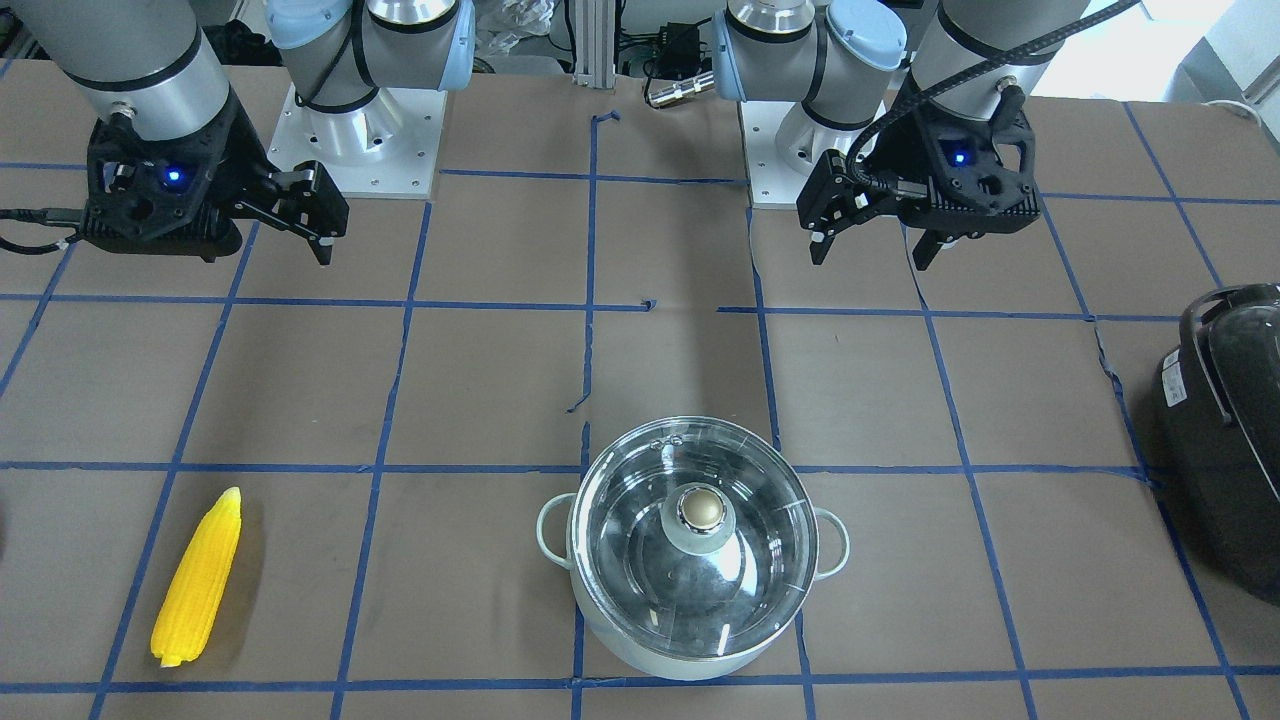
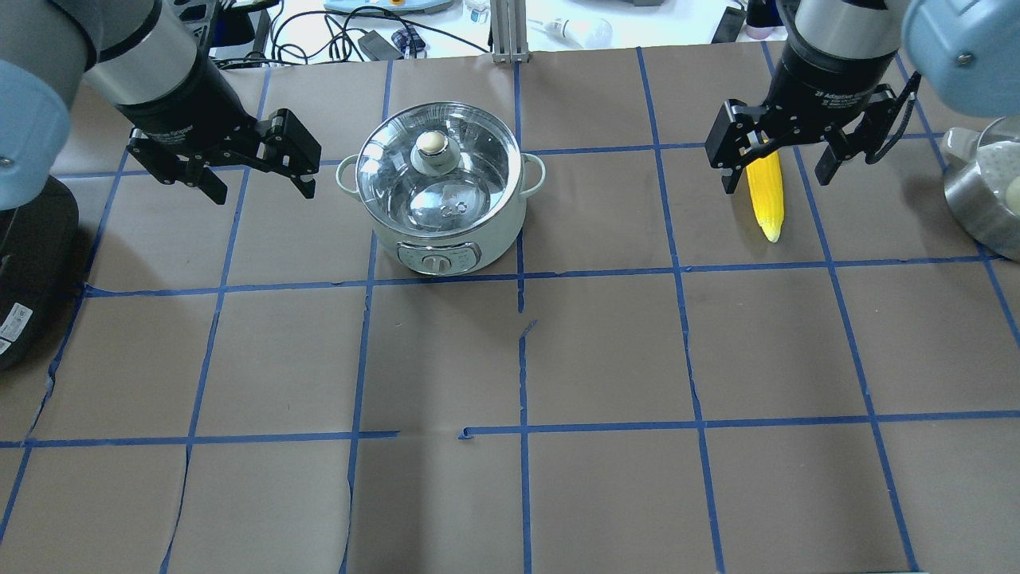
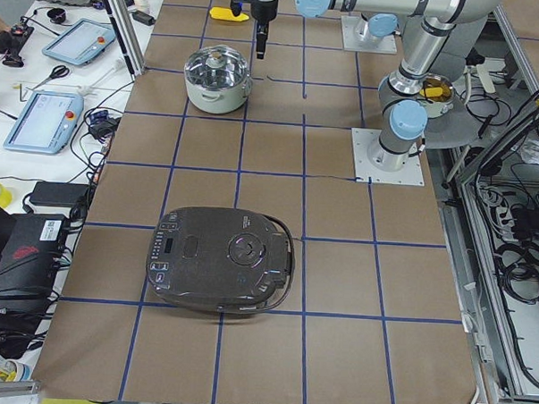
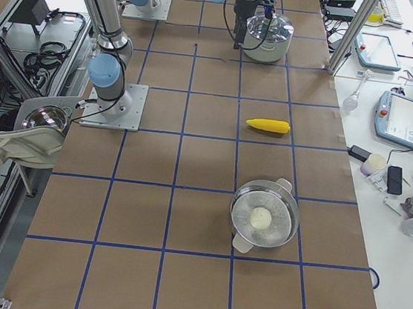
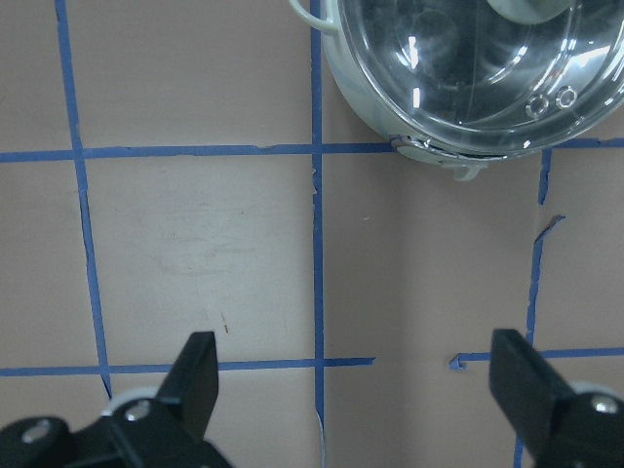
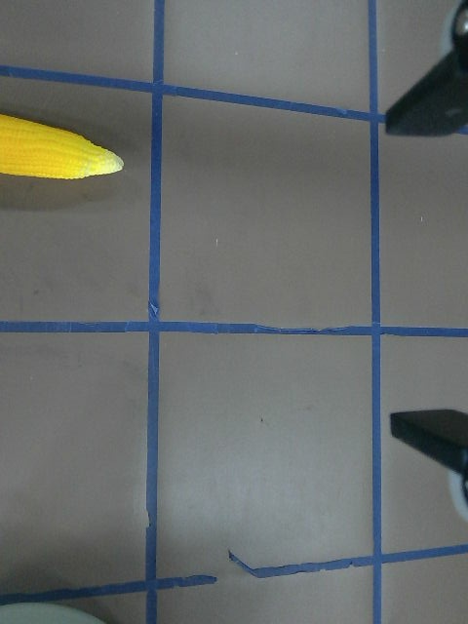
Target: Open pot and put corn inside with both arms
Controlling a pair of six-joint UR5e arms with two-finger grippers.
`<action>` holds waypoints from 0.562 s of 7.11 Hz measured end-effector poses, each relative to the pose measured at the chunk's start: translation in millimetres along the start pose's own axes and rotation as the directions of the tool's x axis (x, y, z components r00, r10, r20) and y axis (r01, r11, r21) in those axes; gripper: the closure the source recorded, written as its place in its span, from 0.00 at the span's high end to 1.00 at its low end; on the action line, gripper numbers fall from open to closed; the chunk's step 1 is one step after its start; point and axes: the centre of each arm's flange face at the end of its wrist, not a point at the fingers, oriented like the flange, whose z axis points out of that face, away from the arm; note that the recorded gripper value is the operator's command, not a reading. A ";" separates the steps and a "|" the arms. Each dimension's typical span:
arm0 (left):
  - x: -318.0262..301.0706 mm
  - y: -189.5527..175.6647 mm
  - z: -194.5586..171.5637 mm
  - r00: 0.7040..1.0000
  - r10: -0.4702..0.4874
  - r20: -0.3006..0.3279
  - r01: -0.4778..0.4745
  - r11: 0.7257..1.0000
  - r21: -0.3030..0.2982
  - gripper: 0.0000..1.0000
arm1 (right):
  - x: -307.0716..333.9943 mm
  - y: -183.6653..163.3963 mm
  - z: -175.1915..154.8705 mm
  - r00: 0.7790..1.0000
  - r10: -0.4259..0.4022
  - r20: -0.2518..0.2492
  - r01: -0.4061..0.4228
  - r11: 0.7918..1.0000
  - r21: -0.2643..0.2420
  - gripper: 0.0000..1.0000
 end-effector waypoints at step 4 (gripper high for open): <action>-2.8 -20.8 7.6 0.999 -0.033 0.019 0.033 0.999 -0.014 1.00 | -3.9 6.1 -5.6 1.000 -0.004 0.018 0.004 1.000 0.010 1.00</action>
